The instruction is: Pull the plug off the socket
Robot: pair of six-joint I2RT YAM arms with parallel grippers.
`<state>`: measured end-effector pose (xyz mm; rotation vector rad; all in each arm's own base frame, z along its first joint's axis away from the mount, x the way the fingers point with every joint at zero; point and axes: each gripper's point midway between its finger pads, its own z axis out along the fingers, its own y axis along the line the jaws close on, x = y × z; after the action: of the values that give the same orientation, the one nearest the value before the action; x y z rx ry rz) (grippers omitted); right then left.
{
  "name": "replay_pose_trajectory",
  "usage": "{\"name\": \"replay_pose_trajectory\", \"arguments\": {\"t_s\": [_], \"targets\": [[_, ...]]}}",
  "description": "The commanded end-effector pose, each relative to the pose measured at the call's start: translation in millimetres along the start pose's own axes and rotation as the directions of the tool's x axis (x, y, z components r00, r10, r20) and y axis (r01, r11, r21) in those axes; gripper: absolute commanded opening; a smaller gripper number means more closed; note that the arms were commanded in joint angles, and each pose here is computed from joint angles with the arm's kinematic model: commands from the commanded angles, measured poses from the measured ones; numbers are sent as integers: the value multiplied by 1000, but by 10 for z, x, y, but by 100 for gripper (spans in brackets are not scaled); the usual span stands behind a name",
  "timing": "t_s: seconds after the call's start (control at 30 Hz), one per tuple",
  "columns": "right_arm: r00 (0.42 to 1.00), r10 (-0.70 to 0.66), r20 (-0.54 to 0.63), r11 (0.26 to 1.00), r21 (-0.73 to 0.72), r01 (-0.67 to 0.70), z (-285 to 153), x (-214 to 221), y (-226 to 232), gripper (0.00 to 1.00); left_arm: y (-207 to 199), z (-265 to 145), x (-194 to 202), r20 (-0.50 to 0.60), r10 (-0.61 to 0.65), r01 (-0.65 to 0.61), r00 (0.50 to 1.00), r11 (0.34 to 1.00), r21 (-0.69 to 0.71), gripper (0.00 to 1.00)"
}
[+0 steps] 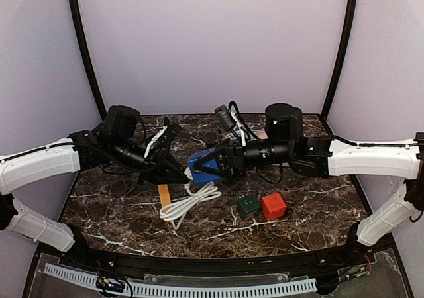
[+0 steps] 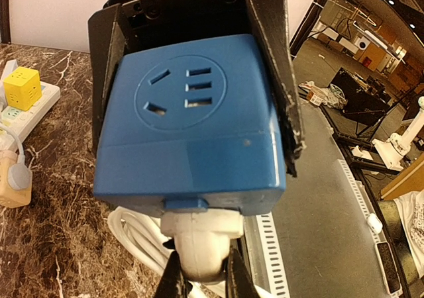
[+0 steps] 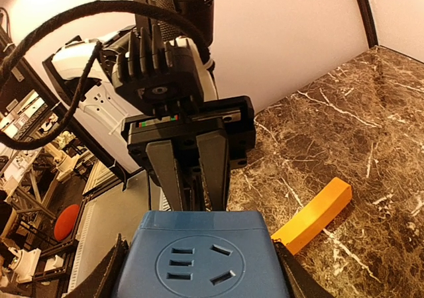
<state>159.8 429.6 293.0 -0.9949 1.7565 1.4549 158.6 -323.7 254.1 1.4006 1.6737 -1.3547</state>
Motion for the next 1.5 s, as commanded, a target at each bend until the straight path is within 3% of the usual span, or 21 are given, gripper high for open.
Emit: {"name": "replay_pose_trajectory", "arguments": {"t_s": [0.0,0.37,0.7,1.1,1.47], "targets": [[999,-36,-33,979,-203,28,-64,57,366,0,-115,-121,-221,72,94,-95,993,995,9,0],[994,-59,-89,960,-278,32,-59,141,515,0,-107,-136,-243,86,82,-84,993,996,21,1],[999,-32,31,999,16,31,-123,-58,92,0,-77,-127,-226,81,76,-77,994,997,17,1],[995,51,80,949,306,-74,-226,-73,-424,0,-64,-121,-216,78,75,-76,994,997,14,1],[994,50,96,934,349,-81,-297,-88,-487,0,-65,-128,-218,78,77,-78,994,997,9,1]]}}
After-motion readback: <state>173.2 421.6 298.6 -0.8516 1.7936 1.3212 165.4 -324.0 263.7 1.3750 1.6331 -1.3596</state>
